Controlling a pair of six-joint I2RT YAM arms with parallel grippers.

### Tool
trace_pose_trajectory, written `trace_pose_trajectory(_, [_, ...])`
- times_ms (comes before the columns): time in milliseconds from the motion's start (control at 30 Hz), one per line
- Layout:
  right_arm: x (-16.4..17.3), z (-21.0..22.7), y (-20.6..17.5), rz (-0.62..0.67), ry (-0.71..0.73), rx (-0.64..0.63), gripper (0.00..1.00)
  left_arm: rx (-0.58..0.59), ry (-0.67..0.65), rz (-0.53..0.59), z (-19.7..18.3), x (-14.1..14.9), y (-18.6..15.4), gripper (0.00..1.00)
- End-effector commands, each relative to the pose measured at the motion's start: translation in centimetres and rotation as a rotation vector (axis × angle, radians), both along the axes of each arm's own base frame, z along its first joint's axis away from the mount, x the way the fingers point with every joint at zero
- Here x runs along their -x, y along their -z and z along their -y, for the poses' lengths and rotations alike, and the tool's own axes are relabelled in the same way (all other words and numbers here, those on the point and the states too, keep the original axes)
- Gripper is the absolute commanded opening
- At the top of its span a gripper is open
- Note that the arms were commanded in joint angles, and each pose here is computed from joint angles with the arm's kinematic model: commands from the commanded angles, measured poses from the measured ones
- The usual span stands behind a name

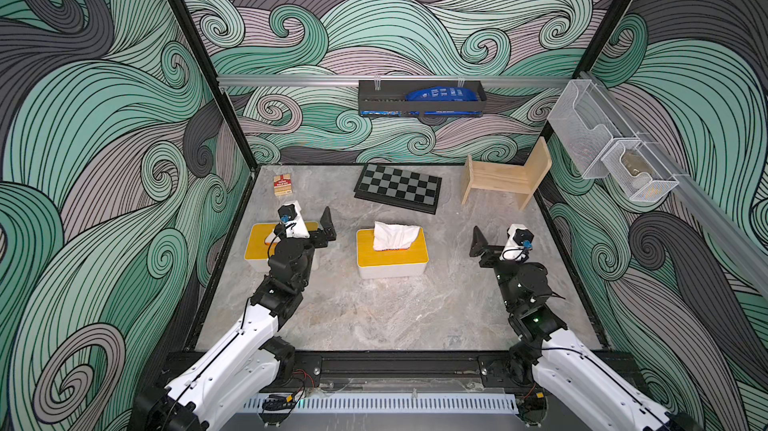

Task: Put the tissue paper into the tissue box
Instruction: Reset both arms

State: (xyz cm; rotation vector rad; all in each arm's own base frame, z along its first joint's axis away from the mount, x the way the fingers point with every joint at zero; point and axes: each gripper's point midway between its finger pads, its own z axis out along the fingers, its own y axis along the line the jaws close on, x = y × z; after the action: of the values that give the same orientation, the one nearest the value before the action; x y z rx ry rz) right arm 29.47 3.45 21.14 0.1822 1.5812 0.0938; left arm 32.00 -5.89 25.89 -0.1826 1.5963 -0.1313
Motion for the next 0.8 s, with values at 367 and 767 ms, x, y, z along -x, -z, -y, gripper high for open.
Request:
trace_pose_trajectory(367, [-2.2, 8.6, 3.3, -0.034, 0.242, -0.046, 1.00, -0.072, -0.199, 0.026, -5.6, -0.3, 3.1, 0.99])
trace_pose_trajectory(767, [-4.7, 7.3, 5.0, -0.009, 0.144, 0.081, 1.00, -0.104, -0.303, 0.034, -8.4, 0.0, 7.8, 0.98])
